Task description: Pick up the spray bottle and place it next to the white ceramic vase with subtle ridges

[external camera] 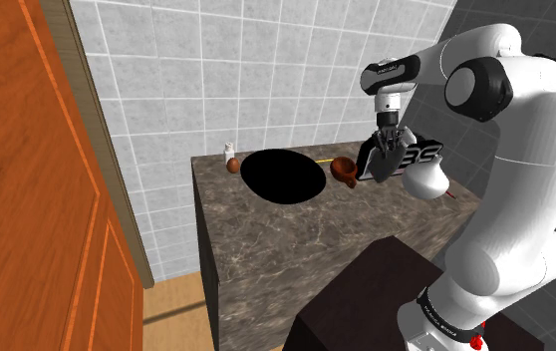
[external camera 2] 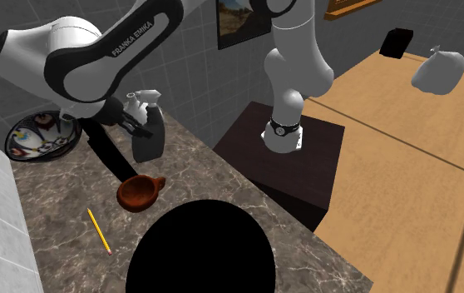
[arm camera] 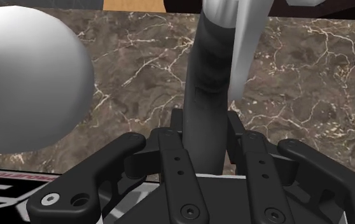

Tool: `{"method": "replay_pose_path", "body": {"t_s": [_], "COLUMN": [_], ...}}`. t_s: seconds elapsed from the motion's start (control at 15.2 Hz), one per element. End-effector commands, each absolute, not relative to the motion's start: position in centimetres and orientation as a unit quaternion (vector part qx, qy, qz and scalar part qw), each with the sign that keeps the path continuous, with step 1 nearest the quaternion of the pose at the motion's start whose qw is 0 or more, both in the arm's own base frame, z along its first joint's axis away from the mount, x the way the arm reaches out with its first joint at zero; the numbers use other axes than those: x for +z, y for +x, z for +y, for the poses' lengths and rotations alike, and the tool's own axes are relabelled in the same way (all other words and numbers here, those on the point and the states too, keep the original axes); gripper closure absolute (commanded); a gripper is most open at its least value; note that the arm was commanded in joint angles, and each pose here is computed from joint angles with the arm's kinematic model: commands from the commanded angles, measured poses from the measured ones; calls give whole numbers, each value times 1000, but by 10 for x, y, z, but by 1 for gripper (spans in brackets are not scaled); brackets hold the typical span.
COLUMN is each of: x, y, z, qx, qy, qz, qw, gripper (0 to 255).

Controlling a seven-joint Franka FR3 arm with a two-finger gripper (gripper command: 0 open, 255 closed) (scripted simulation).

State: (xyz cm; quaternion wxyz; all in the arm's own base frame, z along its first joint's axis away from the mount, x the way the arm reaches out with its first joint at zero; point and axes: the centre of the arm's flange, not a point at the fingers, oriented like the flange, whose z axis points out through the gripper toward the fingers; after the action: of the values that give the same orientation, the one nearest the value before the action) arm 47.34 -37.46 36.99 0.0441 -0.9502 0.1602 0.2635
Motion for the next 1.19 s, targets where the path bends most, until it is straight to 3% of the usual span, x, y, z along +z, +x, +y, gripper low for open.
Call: {"method": "replay_pose_path", "body": {"t_s": [0.0,0.66,1.12], "x": [360,308,308], "y": [473,472,473], "z": [-375,-375,-375], "qx": [263,263,263], "qy": [-950,-950,-950], "qz": [160,160,160], "qw": [44,44,44], "gripper": [255,255,255]}}
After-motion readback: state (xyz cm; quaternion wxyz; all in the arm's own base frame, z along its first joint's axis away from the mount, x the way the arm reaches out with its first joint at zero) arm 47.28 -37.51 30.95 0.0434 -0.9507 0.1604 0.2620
